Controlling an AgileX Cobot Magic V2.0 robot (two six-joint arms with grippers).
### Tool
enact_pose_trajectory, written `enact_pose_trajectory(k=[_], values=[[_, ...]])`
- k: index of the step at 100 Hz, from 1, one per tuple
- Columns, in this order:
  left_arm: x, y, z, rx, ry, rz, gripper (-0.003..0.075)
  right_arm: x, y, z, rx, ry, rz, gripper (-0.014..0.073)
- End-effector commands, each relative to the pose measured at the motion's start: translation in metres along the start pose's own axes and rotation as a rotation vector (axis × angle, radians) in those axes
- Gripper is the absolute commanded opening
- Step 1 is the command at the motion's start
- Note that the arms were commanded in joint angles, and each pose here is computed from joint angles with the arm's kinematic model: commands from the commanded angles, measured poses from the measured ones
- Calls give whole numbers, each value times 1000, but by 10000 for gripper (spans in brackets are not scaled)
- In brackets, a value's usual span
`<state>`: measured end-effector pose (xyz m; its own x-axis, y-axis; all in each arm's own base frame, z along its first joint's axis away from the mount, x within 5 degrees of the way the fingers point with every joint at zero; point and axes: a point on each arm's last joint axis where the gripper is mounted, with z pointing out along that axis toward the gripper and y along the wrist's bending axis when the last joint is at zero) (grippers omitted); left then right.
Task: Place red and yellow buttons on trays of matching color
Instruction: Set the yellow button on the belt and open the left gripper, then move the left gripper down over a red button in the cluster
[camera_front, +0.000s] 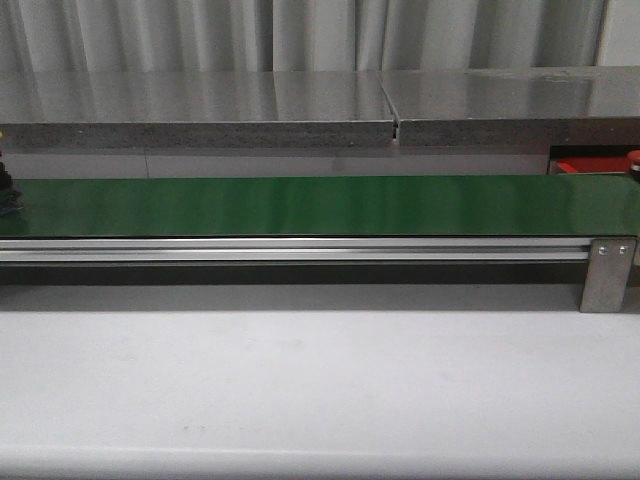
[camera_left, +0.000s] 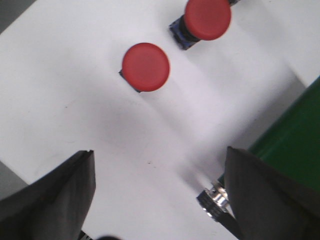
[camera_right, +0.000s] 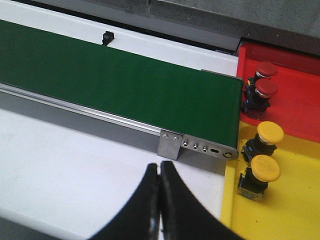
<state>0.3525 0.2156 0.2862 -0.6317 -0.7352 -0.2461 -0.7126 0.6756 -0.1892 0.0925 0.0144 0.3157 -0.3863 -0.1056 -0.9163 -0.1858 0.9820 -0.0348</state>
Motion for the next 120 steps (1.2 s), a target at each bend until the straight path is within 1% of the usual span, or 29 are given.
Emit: enact_pose_trajectory(k=[1,6,20,31,40,63,69,88,111,120], values=[[-5,3,-27,24,-84,8,533,-13,-2,-4,20,-87,-6,-118],[-9,6,-22,26,-92,9,533,-13,-2,-4,20,-87,-6,-118],[-15,2,-10,72,-118,35,533,-13,-2,-4,20,-87,-6,-118],[-18,-1,7,115,-85,36,533,-13,-2,-4,20,-87,-6,-118],[-20,1,17,107,-78,34,533,-13,-2,-4,20,-87,-6,-118],[-26,5,20,57,-142,60,533,-13,-2,-4,20,-86,-6,-118],[-28,5,23,58,-154,59,533,-13,-2,-4,20,-86,-6,-118],[-31,5,44,70,-129,43,533,-13,-2,-4,20,-86,-6,-118],[-38,5,57,84,-182,30,533,-13,-2,-4,20,-86,-6,-118],[-39,6,65,85,-176,24,531,-13,-2,-4,20,-86,-6,-118]])
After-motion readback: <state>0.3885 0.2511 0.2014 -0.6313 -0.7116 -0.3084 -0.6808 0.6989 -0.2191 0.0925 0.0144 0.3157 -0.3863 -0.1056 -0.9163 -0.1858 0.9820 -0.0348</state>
